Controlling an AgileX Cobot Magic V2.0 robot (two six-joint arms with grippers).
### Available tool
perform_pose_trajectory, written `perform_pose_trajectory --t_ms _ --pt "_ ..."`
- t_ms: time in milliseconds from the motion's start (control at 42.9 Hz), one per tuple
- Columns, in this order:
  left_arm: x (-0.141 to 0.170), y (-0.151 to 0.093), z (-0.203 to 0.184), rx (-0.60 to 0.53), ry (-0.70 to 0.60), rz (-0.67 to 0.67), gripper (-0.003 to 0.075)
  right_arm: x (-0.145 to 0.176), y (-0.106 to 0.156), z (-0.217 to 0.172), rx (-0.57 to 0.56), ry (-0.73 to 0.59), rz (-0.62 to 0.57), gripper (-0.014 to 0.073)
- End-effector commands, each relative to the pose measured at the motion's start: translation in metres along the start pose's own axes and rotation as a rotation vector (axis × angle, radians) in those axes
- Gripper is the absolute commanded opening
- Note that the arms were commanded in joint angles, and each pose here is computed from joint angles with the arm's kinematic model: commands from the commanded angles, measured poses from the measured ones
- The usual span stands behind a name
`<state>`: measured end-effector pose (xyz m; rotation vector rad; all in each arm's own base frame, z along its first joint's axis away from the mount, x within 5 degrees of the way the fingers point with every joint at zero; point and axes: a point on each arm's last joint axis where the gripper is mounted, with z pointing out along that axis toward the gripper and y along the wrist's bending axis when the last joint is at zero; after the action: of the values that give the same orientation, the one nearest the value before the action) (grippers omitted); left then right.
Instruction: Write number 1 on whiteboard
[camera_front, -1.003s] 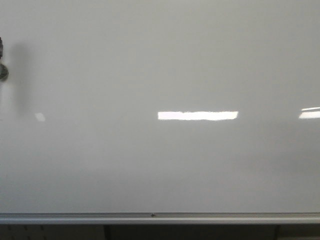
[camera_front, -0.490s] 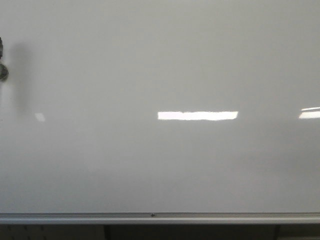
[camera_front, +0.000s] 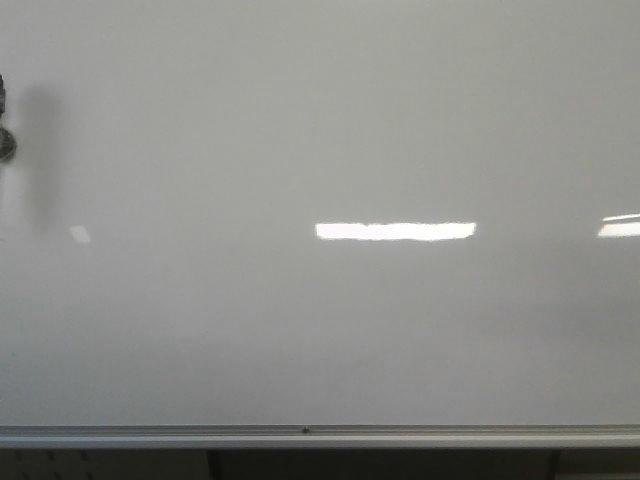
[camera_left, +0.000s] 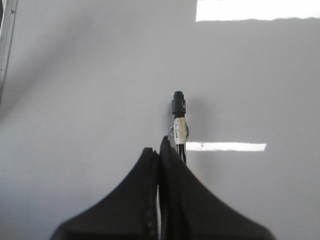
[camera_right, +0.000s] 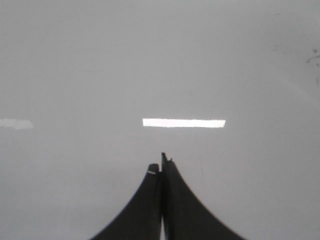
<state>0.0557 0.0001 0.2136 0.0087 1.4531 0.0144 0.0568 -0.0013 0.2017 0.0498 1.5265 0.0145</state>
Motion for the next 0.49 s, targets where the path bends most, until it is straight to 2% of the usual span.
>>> perform_pose_trajectory --t_ms 0,117,257,466 --pt "-0.01 -0.001 -0.002 0.017 -0.161 -0.003 -0.002 -0.027 0.0 -0.005 0.003 -0.143 0.015 -0.0095" --pt "-0.03 -0.001 -0.005 0.017 -0.234 -0.003 -0.002 -0.049 0.002 -0.009 -0.006 -0.165 0.051 -0.0095" --pt "-0.064 0.0 -0.01 0.011 -0.258 -0.009 -0.002 -0.079 0.004 -0.016 -0.018 -0.17 0.052 -0.0095" --pt "-0.124 0.003 -0.013 -0.006 -0.176 -0.011 -0.002 -0.132 0.007 -0.011 -0.027 -0.128 0.049 -0.0095"
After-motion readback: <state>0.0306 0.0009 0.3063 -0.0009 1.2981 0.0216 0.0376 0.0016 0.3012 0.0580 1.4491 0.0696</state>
